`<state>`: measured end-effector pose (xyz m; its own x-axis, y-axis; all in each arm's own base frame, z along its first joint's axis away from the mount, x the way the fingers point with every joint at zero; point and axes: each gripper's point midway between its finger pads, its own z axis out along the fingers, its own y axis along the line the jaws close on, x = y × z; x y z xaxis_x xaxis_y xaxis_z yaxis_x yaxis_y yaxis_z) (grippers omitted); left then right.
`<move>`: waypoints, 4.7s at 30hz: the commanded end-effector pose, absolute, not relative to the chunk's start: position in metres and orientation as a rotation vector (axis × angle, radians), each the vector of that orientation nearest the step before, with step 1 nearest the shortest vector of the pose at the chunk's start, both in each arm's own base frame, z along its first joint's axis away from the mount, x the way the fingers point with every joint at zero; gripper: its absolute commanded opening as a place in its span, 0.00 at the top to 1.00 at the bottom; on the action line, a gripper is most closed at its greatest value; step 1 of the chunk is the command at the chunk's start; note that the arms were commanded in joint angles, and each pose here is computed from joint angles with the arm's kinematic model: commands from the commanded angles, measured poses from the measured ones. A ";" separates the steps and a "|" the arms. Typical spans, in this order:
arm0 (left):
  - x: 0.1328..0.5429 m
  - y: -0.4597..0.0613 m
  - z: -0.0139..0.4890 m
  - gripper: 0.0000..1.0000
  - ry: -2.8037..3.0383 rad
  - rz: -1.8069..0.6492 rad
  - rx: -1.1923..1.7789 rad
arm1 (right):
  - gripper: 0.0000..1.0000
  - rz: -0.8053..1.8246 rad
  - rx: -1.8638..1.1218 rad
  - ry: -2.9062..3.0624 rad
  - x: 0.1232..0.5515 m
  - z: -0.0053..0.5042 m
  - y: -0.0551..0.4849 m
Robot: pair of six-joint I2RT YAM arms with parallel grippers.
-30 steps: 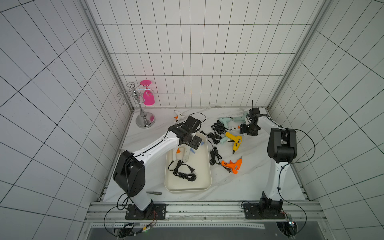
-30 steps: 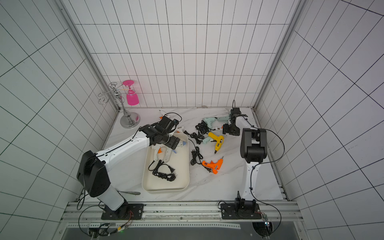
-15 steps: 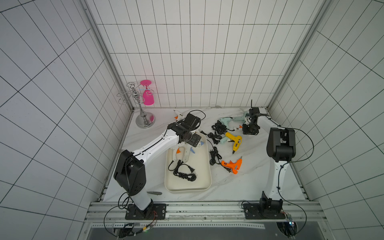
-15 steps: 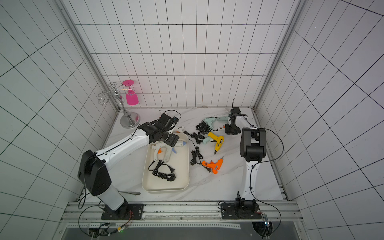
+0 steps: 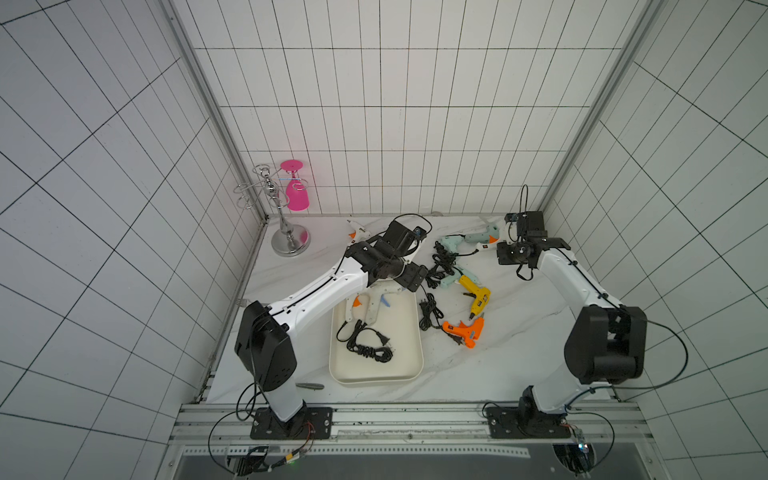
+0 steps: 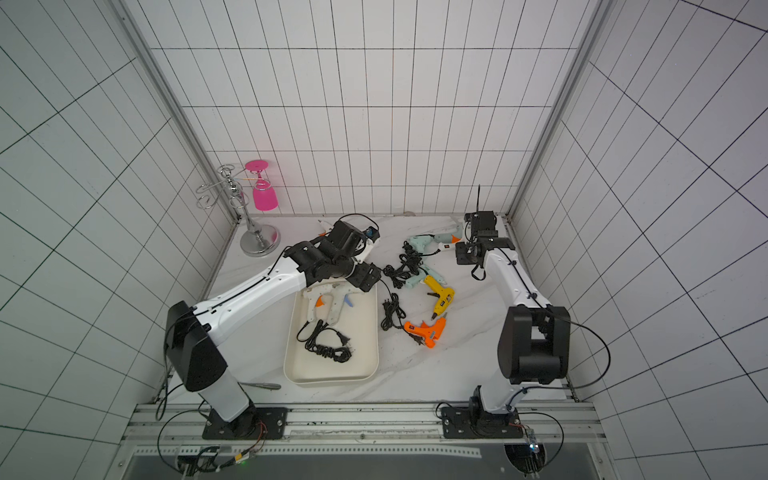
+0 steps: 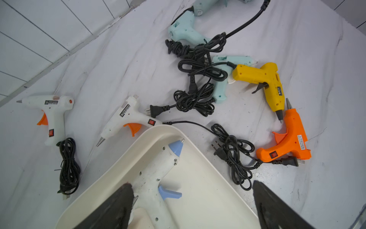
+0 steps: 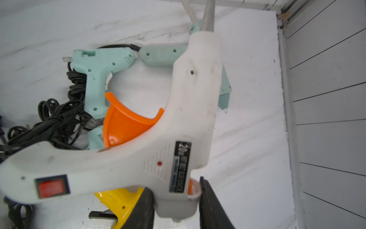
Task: Put the hot melt glue gun into the storage box
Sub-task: Pick up the hot melt adhesive gun from the center of the board, then place the hot melt adhesive gun in the storage box.
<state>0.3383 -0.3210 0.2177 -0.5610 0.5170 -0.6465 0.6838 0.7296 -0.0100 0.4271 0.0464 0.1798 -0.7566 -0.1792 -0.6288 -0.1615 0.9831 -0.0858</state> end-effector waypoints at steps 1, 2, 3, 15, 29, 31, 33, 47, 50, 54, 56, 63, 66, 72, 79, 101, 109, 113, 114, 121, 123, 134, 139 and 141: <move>0.333 -0.357 0.242 0.04 2.172 -0.427 0.986 | 0.83 0.009 -0.306 2.402 0.402 0.199 0.067; 0.331 -0.363 0.249 0.04 2.145 -0.422 1.005 | 0.83 0.034 -0.328 2.378 0.394 0.209 0.076; 0.327 -0.370 0.255 0.03 2.117 -0.425 1.035 | 0.83 0.063 -0.363 2.355 0.385 0.219 0.086; 0.306 -0.402 0.273 0.02 1.917 0.082 1.143 | 0.82 0.116 -0.477 2.365 0.309 0.265 0.125; 0.319 -0.420 0.281 0.05 1.826 0.034 0.971 | 0.83 0.214 -0.533 2.361 0.269 0.280 0.145; 0.312 -0.428 0.280 0.10 1.807 -0.039 1.009 | 0.83 0.215 -0.534 2.362 0.267 0.280 0.144; 0.306 -0.433 0.278 0.18 1.798 -0.089 1.037 | 0.83 0.216 -0.531 2.356 0.266 0.283 0.144; 0.282 -0.441 0.264 0.79 1.795 -0.223 1.173 | 0.81 0.258 -0.561 2.307 0.268 0.293 0.152; 0.279 -0.440 0.257 0.87 1.811 -0.225 1.203 | 0.78 0.279 -0.568 2.259 0.268 0.303 0.154; 0.277 -0.435 0.256 0.91 1.855 -0.273 1.191 | 0.32 0.271 -0.552 2.175 0.268 0.320 0.149; 0.277 -0.428 0.262 0.93 1.896 -0.345 1.153 | 0.20 0.233 -0.514 2.118 0.269 0.331 0.139; 0.267 -0.390 0.302 0.93 2.000 -1.009 0.918 | 0.11 0.141 -0.367 1.929 0.274 0.356 0.095; 0.261 -0.369 0.328 0.92 1.936 -1.362 0.790 | 0.12 0.089 -0.401 1.893 0.280 0.339 0.092; 0.238 -0.354 0.355 0.91 1.891 -1.893 0.746 | 0.12 0.300 -0.567 1.633 0.269 0.307 0.144; 0.219 -0.362 0.353 0.92 1.982 -2.133 0.761 | 0.14 0.250 -0.679 1.421 0.262 0.303 0.180; 0.219 -0.369 0.323 0.86 2.119 -2.134 0.688 | 0.68 0.291 -0.651 1.215 0.263 0.350 0.213; 0.253 -0.343 0.313 0.01 2.193 -1.661 0.583 | 0.86 0.216 -0.646 1.415 0.269 0.324 0.196; 0.291 -0.290 0.325 0.01 2.149 -1.088 0.427 | 0.86 0.229 -0.693 1.559 0.274 0.310 0.182; 0.296 -0.275 0.330 0.01 2.118 -0.970 0.407 | 0.86 0.260 -0.707 1.583 0.274 0.311 0.182; 0.315 -0.157 0.341 0.01 1.985 -0.260 0.129 | 0.86 0.371 -0.940 1.718 0.276 0.323 0.214; 0.313 -0.126 0.342 0.01 1.948 -0.100 0.057 | 0.85 0.381 -1.095 1.761 0.270 0.312 0.236; 0.305 -0.054 0.355 0.01 1.849 0.212 -0.117 | 0.84 0.203 -1.707 1.997 0.246 0.189 0.318; 0.299 -0.030 0.357 0.01 1.801 0.212 -0.209 | 0.84 0.155 -1.773 2.069 0.259 0.149 0.342; 0.299 -0.030 0.356 0.01 1.793 0.189 -0.213 | 0.83 0.118 -1.772 2.086 0.267 0.140 0.349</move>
<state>0.2996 -0.0365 0.3492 -0.2721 -0.0183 -0.9621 -0.2201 0.9745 0.0437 0.2540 0.3433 0.1257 -0.1204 -0.9258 -0.3584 -0.9731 0.1815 -0.1418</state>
